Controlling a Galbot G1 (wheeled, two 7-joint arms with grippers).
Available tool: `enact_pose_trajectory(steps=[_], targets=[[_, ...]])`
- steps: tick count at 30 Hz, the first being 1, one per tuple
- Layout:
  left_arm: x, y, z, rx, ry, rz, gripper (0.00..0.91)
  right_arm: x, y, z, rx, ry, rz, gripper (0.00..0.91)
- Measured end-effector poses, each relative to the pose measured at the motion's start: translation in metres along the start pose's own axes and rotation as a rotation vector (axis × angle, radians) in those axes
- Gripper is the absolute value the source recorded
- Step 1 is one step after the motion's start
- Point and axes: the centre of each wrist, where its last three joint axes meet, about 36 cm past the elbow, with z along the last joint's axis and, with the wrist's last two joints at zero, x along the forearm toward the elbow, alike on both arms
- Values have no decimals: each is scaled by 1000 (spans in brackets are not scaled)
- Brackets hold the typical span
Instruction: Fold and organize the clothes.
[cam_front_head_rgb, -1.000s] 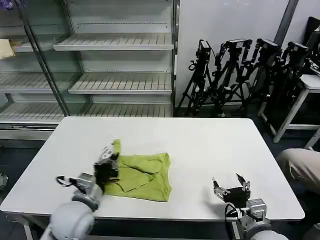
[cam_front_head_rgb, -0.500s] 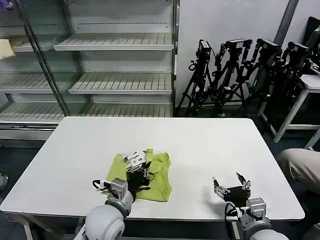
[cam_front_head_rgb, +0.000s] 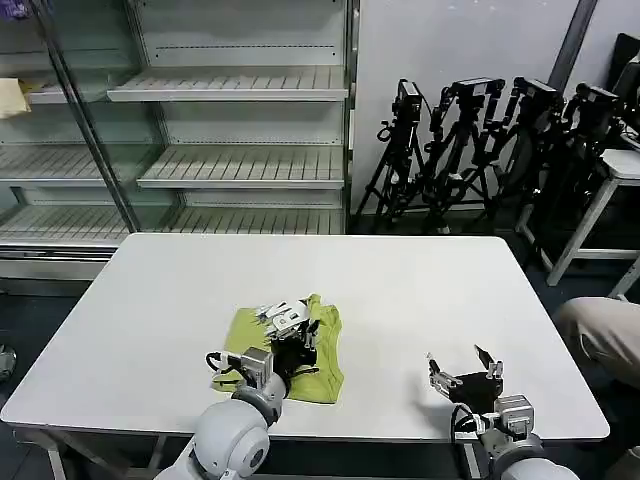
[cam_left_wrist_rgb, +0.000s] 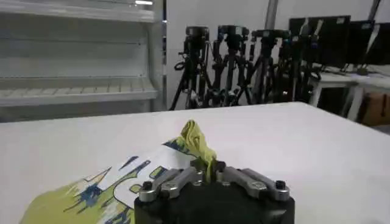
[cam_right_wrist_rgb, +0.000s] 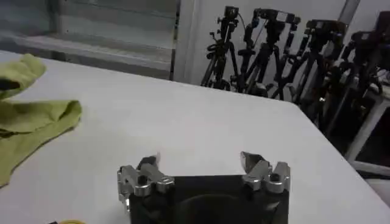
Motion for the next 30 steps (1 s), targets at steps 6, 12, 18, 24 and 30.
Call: enact_pose_trajectory(steps=[6,12,18,24,30], targets=[[0,2,-13,51,-52,12,907,0,1,1,-1,2,-3,907],[8,27,-23,53,-96,-47,907,0,0,1,1,2,-3,907],[15,75,-11,38,-47,-178,907,-2,2,1,-1,4,-12,907],[29,106,11,59,28,-231,907,-3,6,1,1,1,-20,907],[35,115,27,115,77,-228,907,-2,7,1,1,1,-23,907]])
